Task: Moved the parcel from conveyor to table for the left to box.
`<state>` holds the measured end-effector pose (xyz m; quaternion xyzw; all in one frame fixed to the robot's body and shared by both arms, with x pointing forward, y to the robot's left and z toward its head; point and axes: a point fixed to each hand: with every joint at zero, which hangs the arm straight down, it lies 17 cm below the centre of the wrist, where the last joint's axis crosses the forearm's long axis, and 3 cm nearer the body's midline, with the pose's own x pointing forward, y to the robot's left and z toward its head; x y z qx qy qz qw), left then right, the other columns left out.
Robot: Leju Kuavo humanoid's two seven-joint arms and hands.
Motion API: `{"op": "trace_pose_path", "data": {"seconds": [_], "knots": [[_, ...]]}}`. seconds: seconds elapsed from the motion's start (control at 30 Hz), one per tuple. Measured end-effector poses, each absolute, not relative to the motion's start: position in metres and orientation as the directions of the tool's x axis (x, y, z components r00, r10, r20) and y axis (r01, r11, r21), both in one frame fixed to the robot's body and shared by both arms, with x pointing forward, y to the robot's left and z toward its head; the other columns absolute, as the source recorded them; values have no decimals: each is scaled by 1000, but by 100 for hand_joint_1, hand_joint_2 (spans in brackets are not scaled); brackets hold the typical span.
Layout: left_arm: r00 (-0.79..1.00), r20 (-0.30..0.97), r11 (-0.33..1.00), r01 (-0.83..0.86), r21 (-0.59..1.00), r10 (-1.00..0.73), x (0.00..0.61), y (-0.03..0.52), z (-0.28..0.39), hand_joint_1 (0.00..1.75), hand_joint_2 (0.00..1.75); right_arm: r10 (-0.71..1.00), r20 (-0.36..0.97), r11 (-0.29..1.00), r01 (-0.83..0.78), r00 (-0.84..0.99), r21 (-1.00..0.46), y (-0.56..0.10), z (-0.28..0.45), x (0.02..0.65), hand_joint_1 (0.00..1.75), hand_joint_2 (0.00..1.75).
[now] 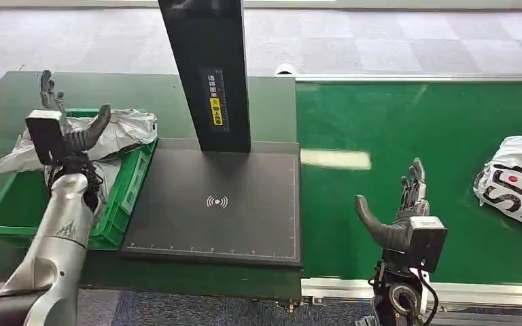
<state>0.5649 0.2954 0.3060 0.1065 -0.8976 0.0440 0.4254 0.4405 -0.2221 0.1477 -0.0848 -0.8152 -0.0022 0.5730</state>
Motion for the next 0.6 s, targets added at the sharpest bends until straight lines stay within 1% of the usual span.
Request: {"op": "trace_pose_path", "data": {"seconds": [0.03,0.07,0.13,0.2,0.27,0.37,0.47,0.6], "knots": [[-622,782,990,-130,-48,-43,552,269,294,0,175,167,926,982,142,-339,-125,-219,144,442,0,175],[-617,787,996,-47,-70,26,535,237,279,0,175,207,908,976,145,-365,-164,-216,143,441,0,175],[-568,814,993,82,-87,119,502,177,243,0,175,303,862,951,181,-406,-249,-215,136,437,0,175],[-497,843,976,173,-135,205,474,134,208,0,175,346,855,936,205,-385,-286,-220,119,434,0,175],[-434,864,962,203,-182,255,453,121,180,0,175,374,859,925,208,-351,-318,-219,101,431,0,175],[-391,883,960,207,-190,259,428,120,154,0,175,395,874,914,217,-282,-343,-222,73,423,0,175],[-387,904,975,187,-117,183,412,120,138,0,175,395,885,912,226,-249,-343,-224,62,417,0,175],[-413,908,989,147,-5,66,408,117,134,0,175,390,894,914,213,-220,-346,-217,52,412,0,175]]}}
